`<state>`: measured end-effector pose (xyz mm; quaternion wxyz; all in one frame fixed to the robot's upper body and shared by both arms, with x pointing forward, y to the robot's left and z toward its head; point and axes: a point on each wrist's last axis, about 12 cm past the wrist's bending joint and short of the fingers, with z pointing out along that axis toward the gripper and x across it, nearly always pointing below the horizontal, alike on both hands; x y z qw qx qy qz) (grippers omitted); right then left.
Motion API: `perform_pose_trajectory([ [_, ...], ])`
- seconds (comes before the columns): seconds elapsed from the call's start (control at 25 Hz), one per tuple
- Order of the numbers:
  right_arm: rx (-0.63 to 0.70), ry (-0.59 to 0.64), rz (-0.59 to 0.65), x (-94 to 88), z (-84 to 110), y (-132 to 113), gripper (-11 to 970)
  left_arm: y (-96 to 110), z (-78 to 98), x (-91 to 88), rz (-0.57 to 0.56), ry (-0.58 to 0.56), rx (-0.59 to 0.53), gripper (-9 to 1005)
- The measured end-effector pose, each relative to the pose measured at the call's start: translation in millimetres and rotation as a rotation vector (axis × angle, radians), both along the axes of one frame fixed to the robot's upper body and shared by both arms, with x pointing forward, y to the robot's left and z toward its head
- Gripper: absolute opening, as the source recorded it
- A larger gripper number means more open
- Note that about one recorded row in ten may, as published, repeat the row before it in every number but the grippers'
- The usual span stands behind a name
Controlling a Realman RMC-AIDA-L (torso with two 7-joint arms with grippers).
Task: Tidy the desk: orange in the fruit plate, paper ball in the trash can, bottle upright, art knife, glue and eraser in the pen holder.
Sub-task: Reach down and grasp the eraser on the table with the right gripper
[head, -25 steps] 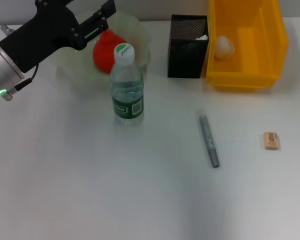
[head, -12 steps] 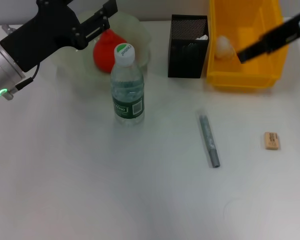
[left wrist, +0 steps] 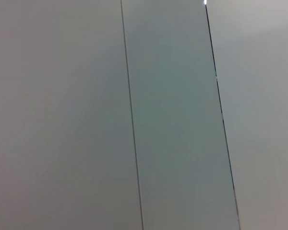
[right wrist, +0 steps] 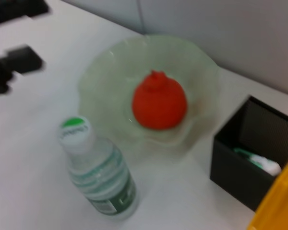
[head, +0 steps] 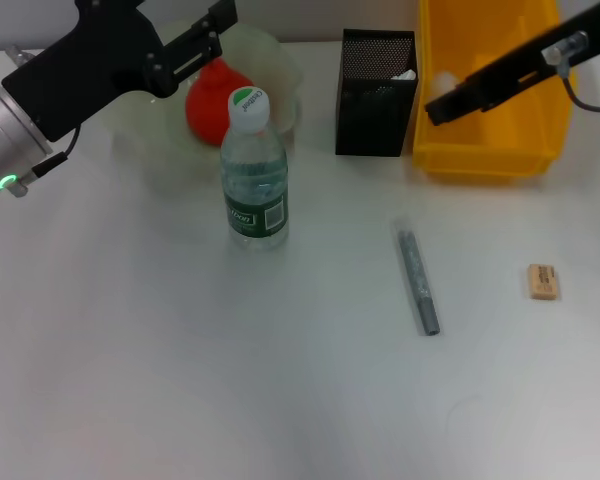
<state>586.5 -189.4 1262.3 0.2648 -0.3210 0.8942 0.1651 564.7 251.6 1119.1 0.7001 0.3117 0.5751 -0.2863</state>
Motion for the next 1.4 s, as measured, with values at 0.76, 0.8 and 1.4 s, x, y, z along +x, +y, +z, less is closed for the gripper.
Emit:
perform_pose_trajectory([
  [0.76,-0.008,0.009,0.029,9.3,-1.8,12.0,434,5.4,-1.6,-1.4,0.022,0.006,-0.003,668],
  [0.8,-0.008,0.015,0.027,9.6,-2.9,11.7,434,5.4,-1.6,-1.4,0.022,0.006,-0.003,668],
  [1.4,-0.091,0.09,0.005,12.3,-20.0,4.8,438,5.3,-1.4,-1.3,0.022,0.006,-0.004,668],
])
